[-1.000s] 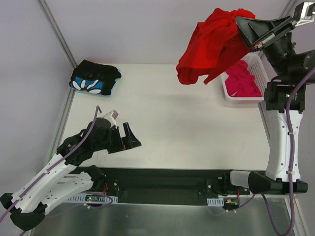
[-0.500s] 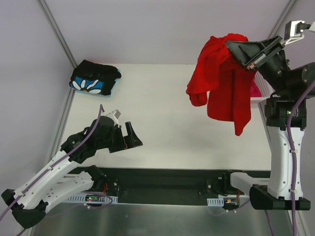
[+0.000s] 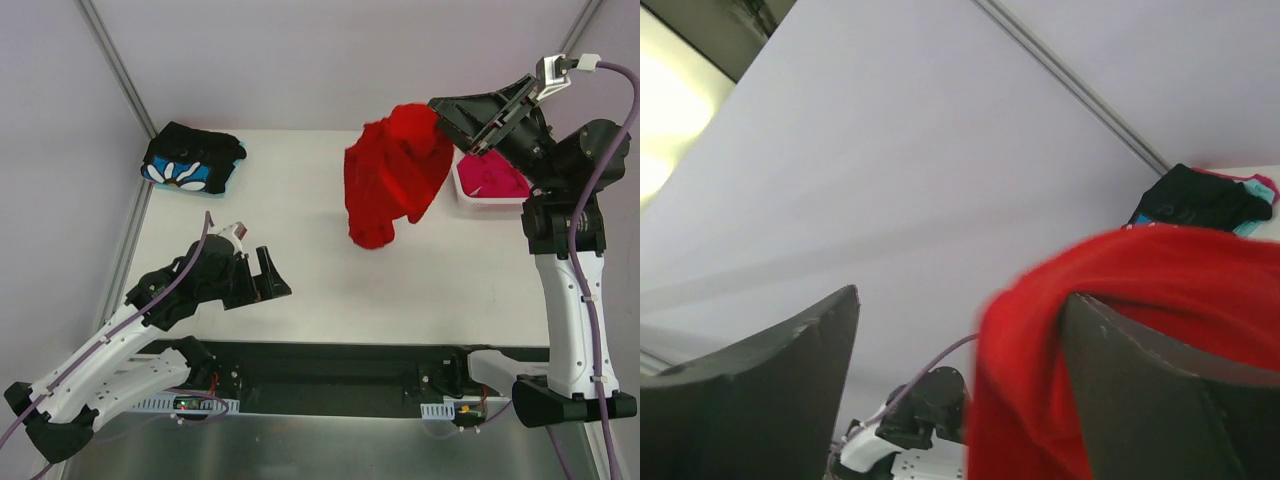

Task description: Fold and stack the t-shirts

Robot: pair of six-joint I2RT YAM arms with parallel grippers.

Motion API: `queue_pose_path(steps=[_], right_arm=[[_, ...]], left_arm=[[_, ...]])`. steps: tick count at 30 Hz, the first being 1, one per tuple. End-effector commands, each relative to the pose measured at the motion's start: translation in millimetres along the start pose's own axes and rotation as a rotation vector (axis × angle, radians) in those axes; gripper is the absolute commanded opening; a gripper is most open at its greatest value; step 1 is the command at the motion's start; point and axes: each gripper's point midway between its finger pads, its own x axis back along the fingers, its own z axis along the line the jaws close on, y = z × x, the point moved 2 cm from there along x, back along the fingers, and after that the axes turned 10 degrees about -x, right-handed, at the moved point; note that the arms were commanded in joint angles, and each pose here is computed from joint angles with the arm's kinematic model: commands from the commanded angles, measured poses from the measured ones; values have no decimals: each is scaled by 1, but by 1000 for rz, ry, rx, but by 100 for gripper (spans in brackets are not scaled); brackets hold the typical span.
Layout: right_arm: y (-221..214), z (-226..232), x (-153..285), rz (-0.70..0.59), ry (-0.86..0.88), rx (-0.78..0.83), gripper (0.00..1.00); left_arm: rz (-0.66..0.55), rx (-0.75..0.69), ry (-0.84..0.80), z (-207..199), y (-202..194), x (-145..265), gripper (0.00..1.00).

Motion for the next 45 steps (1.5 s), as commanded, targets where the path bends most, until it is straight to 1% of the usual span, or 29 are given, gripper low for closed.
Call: queue_pose_path(steps=[1, 2, 3, 8, 9, 11, 12, 13, 14, 16, 17, 18, 22, 24, 25, 27, 28, 30, 31, 32, 33, 36, 38, 39, 40, 41, 43, 44, 45], right_arm=[[-10, 7, 11, 13, 1, 65, 89], [-12, -1, 11, 25, -30, 64, 100], [-13, -2, 13, 33, -39, 68, 97], [-21, -15, 21, 48, -105, 89, 96], [-21, -20, 23, 48, -125, 126, 96], [-29, -40, 30, 73, -207, 109, 96], [-32, -48, 35, 83, -233, 164, 96], [-41, -65, 44, 109, -309, 138, 96], [-44, -78, 51, 108, -365, 157, 96], [-64, -119, 73, 169, -505, 164, 96], [-71, -134, 80, 186, -547, 163, 96], [-83, -166, 93, 217, -635, 131, 96], [-119, -230, 139, 288, -836, 90, 96], [-126, -241, 157, 276, -881, 130, 97], [-134, -254, 169, 289, -925, 121, 100], [-136, -256, 181, 263, -948, 159, 91], [-140, -260, 187, 270, -968, 154, 84], [-144, -262, 194, 283, -995, 149, 82], [-148, -264, 200, 308, -1025, 133, 72], [-150, -264, 201, 327, -1030, 127, 66], [-152, -266, 202, 353, -1036, 125, 64], [-162, -267, 200, 396, -1012, 83, 69], [-167, -266, 199, 423, -1004, 82, 66], [-174, -262, 197, 465, -989, 106, 65], [-177, -261, 199, 491, -998, 128, 65], [-175, -265, 203, 495, -1036, 166, 68], [-184, -265, 203, 558, -1034, 195, 72], [-188, -265, 203, 581, -1035, 198, 72], [-194, -263, 200, 616, -1012, 214, 72]], left_arm=[[-19, -10, -17, -6, 6, -3, 99], [-17, -15, -17, -7, 7, -4, 99], [-18, -14, -18, -8, 8, -4, 99], [-12, -14, -17, -7, 7, -9, 99], [-12, -14, -17, -7, 7, -10, 99], [-7, -10, -17, -6, 6, -11, 99], [-4, -13, -18, -6, 6, -12, 99], [1, -14, -20, -7, 5, -13, 99], [3, -22, -18, -7, 6, -14, 99], [11, -38, -2, -5, 6, -17, 99], [19, -55, 19, -2, 7, -22, 99], [22, -64, 38, 1, 7, -25, 99], [55, -104, 132, 13, 11, -43, 99], [67, -130, 180, 16, 15, -52, 97], [66, -148, 179, 13, 18, -52, 97], [76, -166, 211, 15, 22, -60, 97], [86, -183, 213, 11, 26, -64, 97], [96, -192, 211, 6, 28, -68, 97], [104, -200, 209, 1, 29, -72, 97], [104, -201, 207, -1, 30, -73, 97], [105, -202, 205, -2, 31, -74, 97], [105, -214, 216, -2, 32, -77, 98], [74, -234, 257, 7, 36, -73, 99], [75, -235, 282, 13, 36, -69, 99], [62, -237, 287, 17, 38, -65, 99], [62, -223, 293, 21, 39, -62, 99], [44, -152, 313, 38, 47, -54, 99], [49, -126, 294, 41, 48, -51, 99], [22, -85, 320, 53, 57, -46, 99]])
